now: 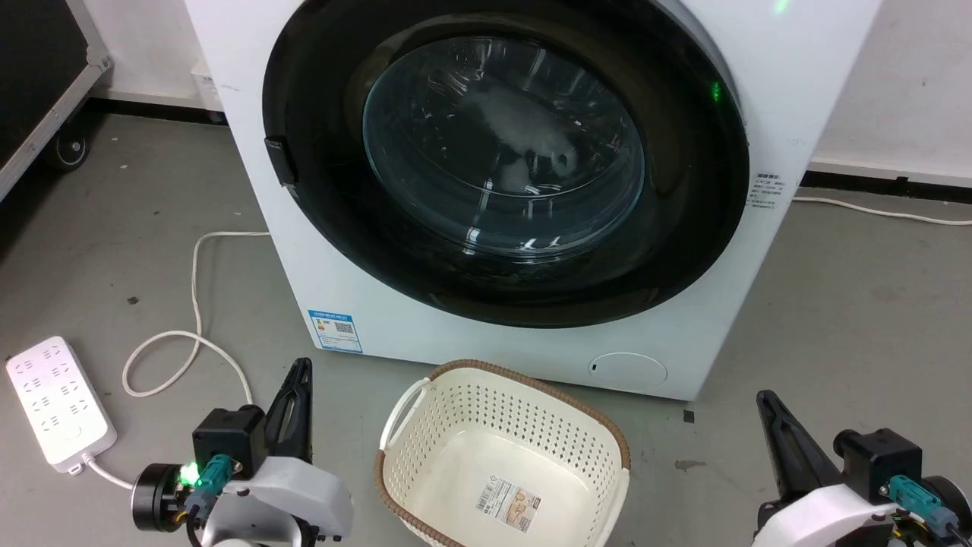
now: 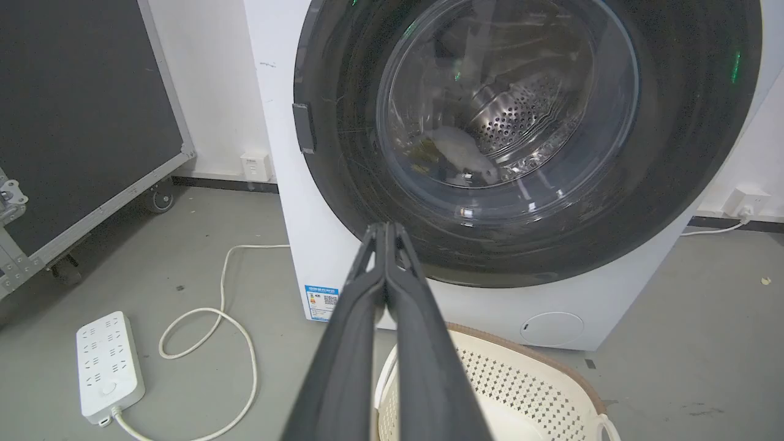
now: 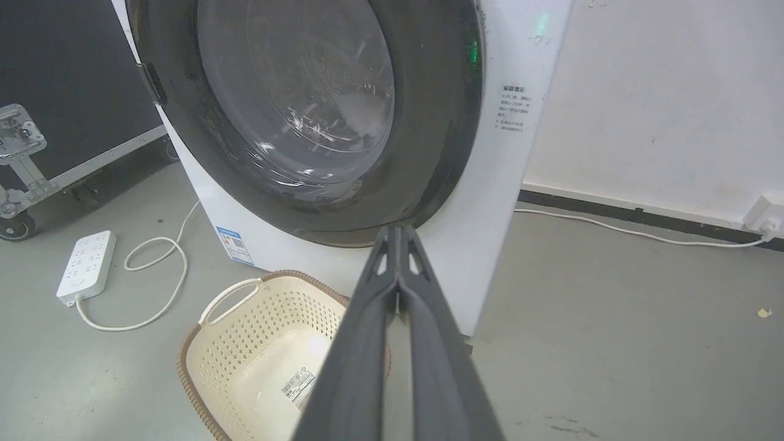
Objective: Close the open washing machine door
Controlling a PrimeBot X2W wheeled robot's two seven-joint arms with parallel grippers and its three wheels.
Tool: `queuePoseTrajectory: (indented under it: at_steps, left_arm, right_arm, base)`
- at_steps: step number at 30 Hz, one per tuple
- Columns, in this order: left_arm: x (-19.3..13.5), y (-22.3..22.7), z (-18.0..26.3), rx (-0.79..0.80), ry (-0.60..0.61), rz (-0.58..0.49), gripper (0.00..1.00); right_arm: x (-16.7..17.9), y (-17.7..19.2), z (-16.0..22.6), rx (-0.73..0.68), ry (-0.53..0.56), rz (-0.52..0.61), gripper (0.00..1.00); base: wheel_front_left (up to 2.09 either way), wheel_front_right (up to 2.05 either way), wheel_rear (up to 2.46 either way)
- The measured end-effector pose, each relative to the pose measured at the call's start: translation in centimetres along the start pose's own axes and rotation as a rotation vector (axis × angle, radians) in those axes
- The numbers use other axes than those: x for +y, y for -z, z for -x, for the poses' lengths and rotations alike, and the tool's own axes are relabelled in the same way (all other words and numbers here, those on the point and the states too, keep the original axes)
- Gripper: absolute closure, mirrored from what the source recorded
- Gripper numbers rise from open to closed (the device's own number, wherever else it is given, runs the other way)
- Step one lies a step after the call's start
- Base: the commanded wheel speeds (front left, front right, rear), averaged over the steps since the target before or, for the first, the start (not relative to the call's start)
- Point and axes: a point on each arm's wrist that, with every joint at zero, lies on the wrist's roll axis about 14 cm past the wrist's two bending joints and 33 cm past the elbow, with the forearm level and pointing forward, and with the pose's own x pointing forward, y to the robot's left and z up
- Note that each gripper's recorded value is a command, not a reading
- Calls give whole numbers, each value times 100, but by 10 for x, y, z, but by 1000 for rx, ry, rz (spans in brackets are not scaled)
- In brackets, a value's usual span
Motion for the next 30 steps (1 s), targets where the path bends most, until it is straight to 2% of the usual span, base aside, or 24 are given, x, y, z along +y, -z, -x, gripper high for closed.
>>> queuePoseTrajectory:
  at_steps: [30]
  left_arm:
    - [9, -1, 8, 21, -48, -55, 100]
  right_arm:
    - [10, -6, -7, -5, -31, 40, 100]
  base:
    - [0, 0, 0]
